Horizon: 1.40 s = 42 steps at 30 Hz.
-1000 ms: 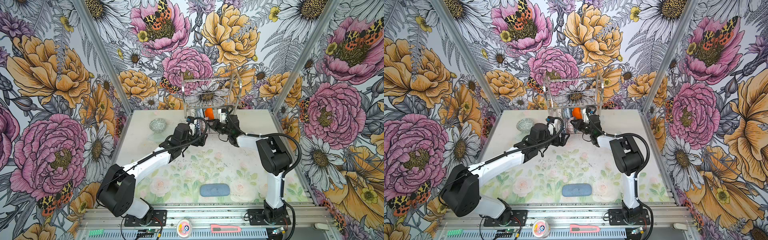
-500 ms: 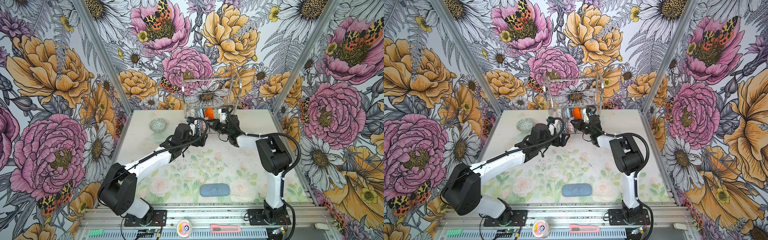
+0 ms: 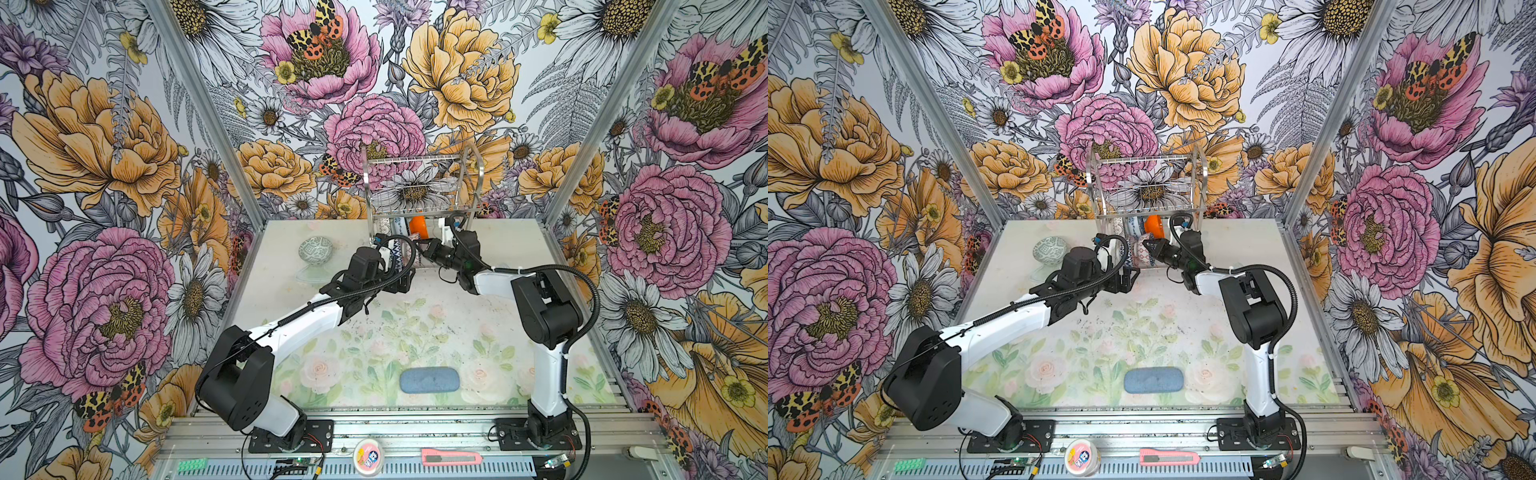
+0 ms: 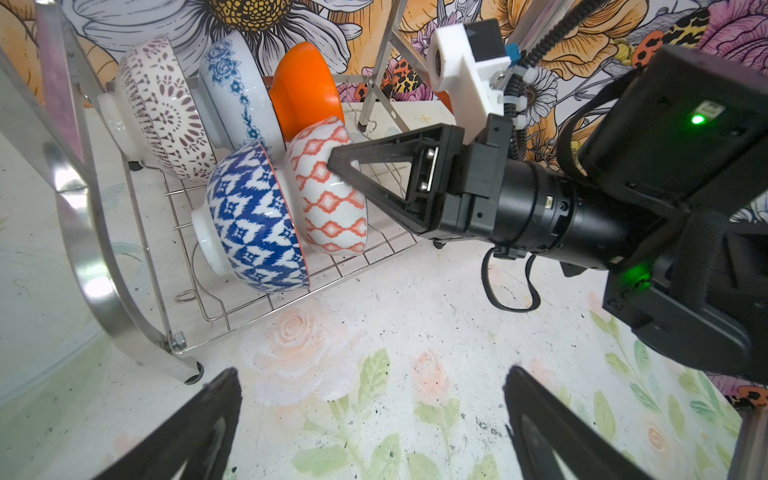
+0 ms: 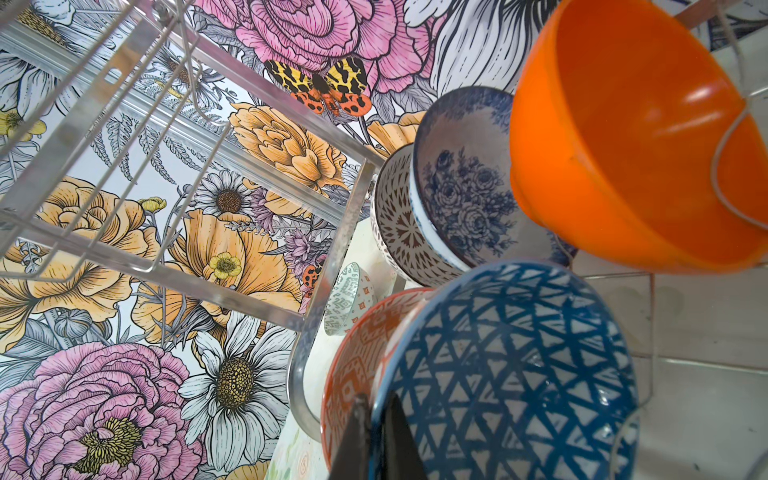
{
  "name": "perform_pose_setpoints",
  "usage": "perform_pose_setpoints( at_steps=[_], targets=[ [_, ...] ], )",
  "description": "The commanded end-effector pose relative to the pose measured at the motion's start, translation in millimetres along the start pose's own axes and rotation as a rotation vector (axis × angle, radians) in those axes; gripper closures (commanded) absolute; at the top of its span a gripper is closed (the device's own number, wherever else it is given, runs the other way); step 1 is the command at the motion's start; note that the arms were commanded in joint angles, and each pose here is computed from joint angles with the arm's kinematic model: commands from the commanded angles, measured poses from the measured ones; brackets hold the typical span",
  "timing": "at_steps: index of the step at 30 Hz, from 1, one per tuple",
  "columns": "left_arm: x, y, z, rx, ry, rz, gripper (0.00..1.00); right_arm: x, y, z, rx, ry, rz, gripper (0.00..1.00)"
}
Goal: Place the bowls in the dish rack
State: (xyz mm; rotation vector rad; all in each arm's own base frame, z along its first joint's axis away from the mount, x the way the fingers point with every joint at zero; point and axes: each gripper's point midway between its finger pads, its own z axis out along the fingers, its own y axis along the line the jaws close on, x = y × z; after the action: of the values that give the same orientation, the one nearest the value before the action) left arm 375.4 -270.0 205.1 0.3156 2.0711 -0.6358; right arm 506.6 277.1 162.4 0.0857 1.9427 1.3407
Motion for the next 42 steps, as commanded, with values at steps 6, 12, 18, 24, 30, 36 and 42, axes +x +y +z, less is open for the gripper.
perform_pose_setpoints(
  at_steps=[6,12,18,24,30,36,42],
  targets=[
    [-3,-1,2,0.025,-0.007,-0.019,0.01,10,-25,-10,0.067,0.024,-0.012,1.0],
    [-3,-3,3,0.034,-0.002,-0.016,0.01,9,-24,-14,0.077,0.029,-0.029,1.0],
    [-2,-2,4,0.028,0.006,-0.015,0.01,6,-24,-18,0.089,0.031,-0.048,1.0],
    [-2,3,3,-0.008,0.005,-0.012,0.01,7,-27,-22,0.109,0.042,-0.067,1.0],
    [-2,5,5,-0.014,0.007,-0.016,0.01,8,-30,-26,0.132,0.053,-0.086,1.0],
    [-2,4,6,-0.013,0.008,-0.016,0.01,5,-34,-31,0.144,0.049,-0.085,1.0],
    [-2,4,6,-0.014,0.01,-0.016,0.01,4,-36,-33,0.162,0.061,-0.101,1.0]
  ],
)
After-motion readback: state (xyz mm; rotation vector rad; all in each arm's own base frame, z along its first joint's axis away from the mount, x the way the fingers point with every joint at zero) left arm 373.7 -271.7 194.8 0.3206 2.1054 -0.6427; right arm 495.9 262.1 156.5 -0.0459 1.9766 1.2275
